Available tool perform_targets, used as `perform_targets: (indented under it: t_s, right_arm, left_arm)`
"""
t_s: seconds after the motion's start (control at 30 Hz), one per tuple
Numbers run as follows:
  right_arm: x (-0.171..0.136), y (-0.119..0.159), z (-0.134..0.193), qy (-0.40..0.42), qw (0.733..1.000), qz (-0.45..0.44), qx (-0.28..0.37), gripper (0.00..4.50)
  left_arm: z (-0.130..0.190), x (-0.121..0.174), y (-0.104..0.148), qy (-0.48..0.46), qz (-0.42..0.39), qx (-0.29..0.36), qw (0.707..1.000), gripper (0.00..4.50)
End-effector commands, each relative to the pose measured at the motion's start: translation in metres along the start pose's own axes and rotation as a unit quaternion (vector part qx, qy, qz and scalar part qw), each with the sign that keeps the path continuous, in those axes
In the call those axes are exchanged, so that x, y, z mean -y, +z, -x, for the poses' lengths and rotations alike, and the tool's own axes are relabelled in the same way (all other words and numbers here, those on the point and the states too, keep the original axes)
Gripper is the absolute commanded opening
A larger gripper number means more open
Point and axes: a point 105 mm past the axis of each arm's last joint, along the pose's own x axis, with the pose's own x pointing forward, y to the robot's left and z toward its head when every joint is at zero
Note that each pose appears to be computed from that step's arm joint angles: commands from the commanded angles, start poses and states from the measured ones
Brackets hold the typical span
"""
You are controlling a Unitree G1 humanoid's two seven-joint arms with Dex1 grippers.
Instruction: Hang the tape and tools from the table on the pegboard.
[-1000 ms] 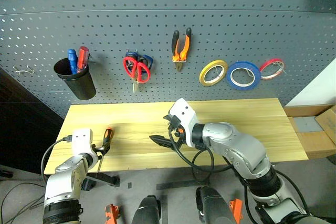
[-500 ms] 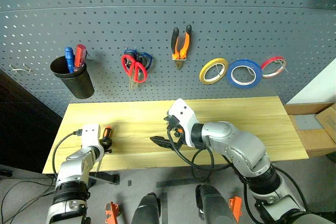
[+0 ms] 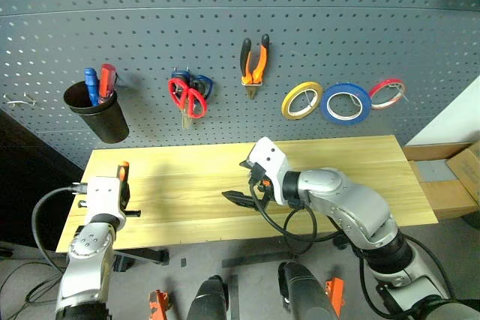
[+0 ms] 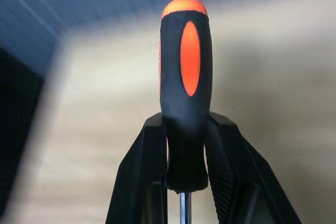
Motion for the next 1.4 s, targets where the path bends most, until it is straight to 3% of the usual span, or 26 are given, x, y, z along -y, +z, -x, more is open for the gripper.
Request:
perform_targets:
  t_s: [0.03,0.17,0.23,0.4,0.6,0.8,1.07,1.2,1.4]
  right_arm:
    - [-0.01,0.026,0.013,0.04,0.996,0.037,0.065,4.5]
    - [0.0,0.037,0.014,0.038,0.994,0.047,0.088,4.5]
    - [0.007,0.044,0.012,0.03,0.993,0.049,0.102,4.5]
    - [0.018,0.058,0.008,0.016,0.99,0.037,0.136,4.5]
    - [0.028,0.069,0.005,-0.011,0.986,0.014,0.164,4.5]
    - [0.023,0.069,0.0,-0.014,0.985,0.003,0.171,4.5]
    - [0.02,0.07,-0.002,-0.019,0.984,-0.005,0.175,4.5]
    - [0.019,0.073,-0.002,-0.019,0.984,-0.006,0.178,4.5]
    - [0.018,0.07,-0.001,-0.021,0.984,-0.014,0.176,4.5]
  left_arm:
    - [0.021,0.007,0.058,0.009,-0.028,0.115,0.993,0.67]
    - [0.032,0.015,0.114,0.022,-0.038,0.21,0.977,0.67]
    - [0.029,0.004,0.141,0.05,-0.031,0.248,0.967,0.67]
    - [0.011,-0.025,0.165,0.091,0.006,0.267,0.959,0.67]
    - [-0.015,-0.06,0.218,0.116,0.075,0.331,0.934,0.67]
    - [-0.054,-0.066,0.223,0.103,0.115,0.331,0.931,0.67]
    - [-0.092,-0.051,0.221,0.082,0.132,0.334,0.93,0.67]
    - [-0.089,-0.045,0.242,0.066,0.133,0.363,0.92,0.67]
    - [-0.079,-0.04,0.249,0.063,0.107,0.382,0.916,0.67]
